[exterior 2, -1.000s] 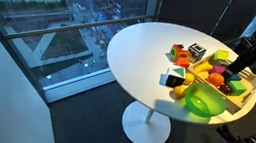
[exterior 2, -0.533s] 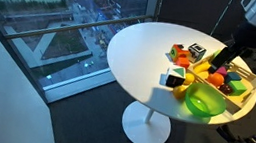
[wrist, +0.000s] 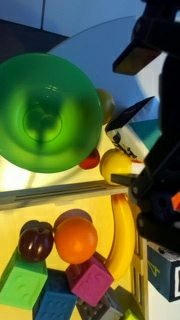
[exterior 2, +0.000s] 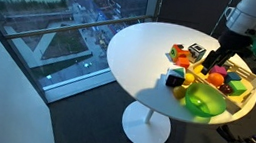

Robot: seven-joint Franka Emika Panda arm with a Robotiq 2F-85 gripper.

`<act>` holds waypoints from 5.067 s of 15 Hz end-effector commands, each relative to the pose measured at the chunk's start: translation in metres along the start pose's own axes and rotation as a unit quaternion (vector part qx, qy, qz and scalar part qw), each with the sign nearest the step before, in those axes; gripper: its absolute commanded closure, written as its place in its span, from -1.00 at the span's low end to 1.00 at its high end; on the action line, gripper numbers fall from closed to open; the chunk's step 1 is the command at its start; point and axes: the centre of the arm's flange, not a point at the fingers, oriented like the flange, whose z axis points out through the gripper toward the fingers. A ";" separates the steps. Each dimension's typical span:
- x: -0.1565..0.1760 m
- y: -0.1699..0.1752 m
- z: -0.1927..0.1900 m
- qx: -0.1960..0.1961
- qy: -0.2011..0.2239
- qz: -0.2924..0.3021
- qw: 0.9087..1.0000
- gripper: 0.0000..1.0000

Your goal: Pick up the block with the number one on it and put it in the tray

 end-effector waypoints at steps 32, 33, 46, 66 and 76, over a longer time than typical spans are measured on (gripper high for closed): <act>0.064 -0.015 0.072 0.013 0.036 -0.074 0.997 -1.00; 0.066 -0.017 0.074 0.015 0.040 -0.077 0.996 -1.00; 0.070 -0.021 0.085 0.006 0.022 -0.063 0.998 -1.00; 0.081 -0.029 0.113 0.010 -0.006 -0.024 1.000 -1.00; 0.093 -0.033 0.121 0.007 -0.008 -0.020 1.000 -0.68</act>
